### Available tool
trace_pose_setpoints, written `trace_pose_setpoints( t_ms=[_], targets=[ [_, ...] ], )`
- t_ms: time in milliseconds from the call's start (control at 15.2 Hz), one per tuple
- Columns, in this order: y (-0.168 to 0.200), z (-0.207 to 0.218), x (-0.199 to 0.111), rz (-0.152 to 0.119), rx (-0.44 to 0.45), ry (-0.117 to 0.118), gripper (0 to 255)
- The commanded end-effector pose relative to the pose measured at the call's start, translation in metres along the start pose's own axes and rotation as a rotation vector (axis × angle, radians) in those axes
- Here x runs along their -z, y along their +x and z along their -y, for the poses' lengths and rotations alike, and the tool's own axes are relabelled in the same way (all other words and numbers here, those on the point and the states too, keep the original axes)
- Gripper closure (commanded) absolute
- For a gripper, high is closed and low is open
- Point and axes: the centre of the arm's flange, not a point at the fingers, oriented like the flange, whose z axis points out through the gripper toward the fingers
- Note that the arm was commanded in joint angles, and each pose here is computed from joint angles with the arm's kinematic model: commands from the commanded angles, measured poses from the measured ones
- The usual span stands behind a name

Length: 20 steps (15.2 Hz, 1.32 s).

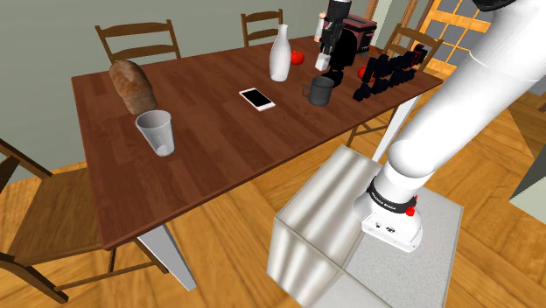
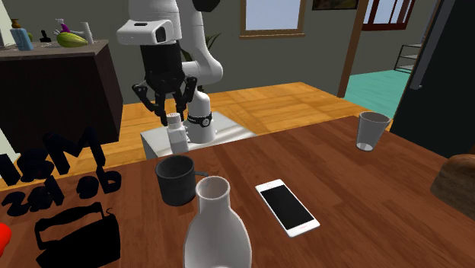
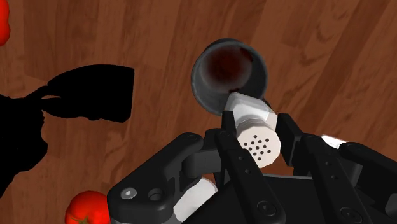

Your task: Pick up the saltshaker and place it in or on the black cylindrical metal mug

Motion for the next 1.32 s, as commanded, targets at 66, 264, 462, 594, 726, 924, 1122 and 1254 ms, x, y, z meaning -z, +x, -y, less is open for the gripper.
trace_pose_setpoints(
  t_ms=[66, 264, 462, 594, 726, 924, 1122, 1254],
  targets=[
    [0.001, 0.001, -0.017, 0.0, 0.0, 0.0, 255],
    [0.001, 0.001, -0.033, 0.0, 0.0, 0.0, 255],
    [0.001, 0.001, -0.05, 0.0, 0.0, 0.0, 255],
    [0.001, 0.001, -0.05, 0.0, 0.0, 0.0, 255],
    [0.001, 0.001, -0.05, 0.0, 0.0, 0.0, 255],
    [0.001, 0.001, -0.05, 0.0, 0.0, 0.0, 255],
    [0.001, 0.001, -0.05, 0.0, 0.0, 0.0, 0],
    [0.001, 0.001, -0.05, 0.0, 0.0, 0.0, 0]
  ],
)
